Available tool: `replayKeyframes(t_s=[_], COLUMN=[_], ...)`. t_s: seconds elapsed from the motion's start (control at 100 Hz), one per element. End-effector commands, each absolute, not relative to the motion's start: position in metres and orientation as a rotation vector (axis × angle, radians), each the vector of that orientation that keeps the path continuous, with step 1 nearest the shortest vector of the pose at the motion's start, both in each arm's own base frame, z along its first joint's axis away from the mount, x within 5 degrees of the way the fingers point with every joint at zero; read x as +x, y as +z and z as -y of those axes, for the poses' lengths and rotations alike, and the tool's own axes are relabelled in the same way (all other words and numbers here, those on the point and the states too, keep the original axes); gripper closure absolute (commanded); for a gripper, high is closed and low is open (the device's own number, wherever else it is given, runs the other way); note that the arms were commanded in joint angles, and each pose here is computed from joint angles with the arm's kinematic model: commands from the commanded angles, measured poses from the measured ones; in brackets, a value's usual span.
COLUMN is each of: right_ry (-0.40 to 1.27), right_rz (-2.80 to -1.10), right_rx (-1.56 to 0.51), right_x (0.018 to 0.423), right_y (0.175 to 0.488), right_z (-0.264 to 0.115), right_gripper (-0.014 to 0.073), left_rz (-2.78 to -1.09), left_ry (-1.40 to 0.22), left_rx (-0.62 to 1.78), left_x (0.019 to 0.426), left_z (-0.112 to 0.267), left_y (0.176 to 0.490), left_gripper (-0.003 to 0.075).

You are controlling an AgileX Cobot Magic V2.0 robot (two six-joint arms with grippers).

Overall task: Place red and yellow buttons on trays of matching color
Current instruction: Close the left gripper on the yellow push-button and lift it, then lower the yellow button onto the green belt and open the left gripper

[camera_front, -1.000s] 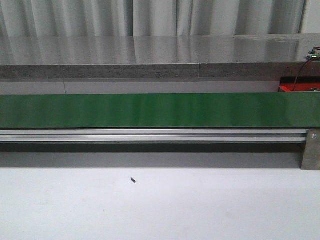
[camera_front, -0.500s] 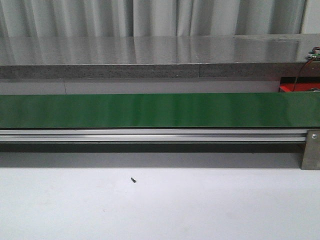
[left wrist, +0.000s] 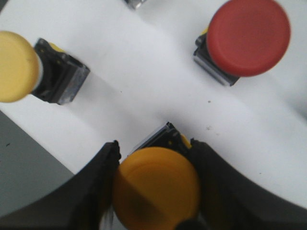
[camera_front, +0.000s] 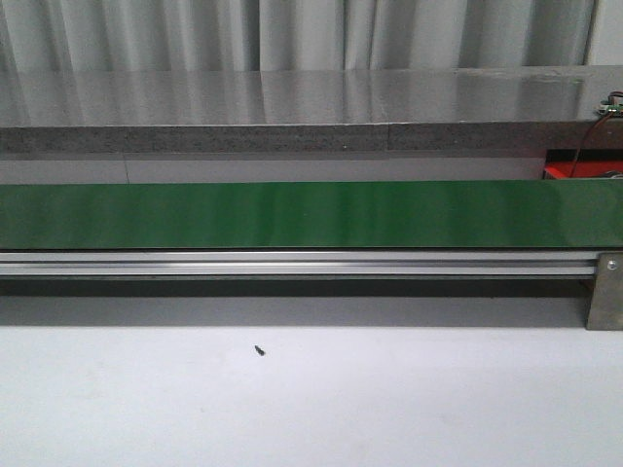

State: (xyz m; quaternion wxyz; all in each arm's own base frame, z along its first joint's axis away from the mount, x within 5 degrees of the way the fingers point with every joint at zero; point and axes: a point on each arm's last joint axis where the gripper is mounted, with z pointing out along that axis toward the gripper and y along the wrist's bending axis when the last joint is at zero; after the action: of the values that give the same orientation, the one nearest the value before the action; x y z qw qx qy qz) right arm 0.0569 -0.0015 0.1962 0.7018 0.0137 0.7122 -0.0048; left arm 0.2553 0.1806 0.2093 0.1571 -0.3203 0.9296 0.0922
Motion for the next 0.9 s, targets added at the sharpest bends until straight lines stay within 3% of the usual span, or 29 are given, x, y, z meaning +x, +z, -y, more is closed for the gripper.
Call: replayKeyframes(t_s=[0.0,0.23,0.58,0.89], right_ry=[-0.009,-0.009,-0.009,-0.009], right_rz=[-1.475,-1.475,-1.475,-1.475], right_rx=[0.028,0.028,0.028,0.028], right_x=[0.055,0.055,0.055,0.055], right_y=[0.21,0.21,0.21,0.21], right_z=[0.001,0.001,0.001,0.001], right_gripper=[0.0663,0.0663,0.0663,0.0663], left_rz=[-2.529,-2.465,-2.397,-2.448], left_ry=[0.303,0.315,0.204,0.159], left_rx=[-0.859,-0.621,-0.372,-0.288], left_x=[0.253,0.263,0.308,0.344], left_z=[-0.178,-0.143,-0.091,-0.075], left_y=[0.252,0.3,0.343,0.33], left_gripper=[0.074,0.074,0.0739,0.0739])
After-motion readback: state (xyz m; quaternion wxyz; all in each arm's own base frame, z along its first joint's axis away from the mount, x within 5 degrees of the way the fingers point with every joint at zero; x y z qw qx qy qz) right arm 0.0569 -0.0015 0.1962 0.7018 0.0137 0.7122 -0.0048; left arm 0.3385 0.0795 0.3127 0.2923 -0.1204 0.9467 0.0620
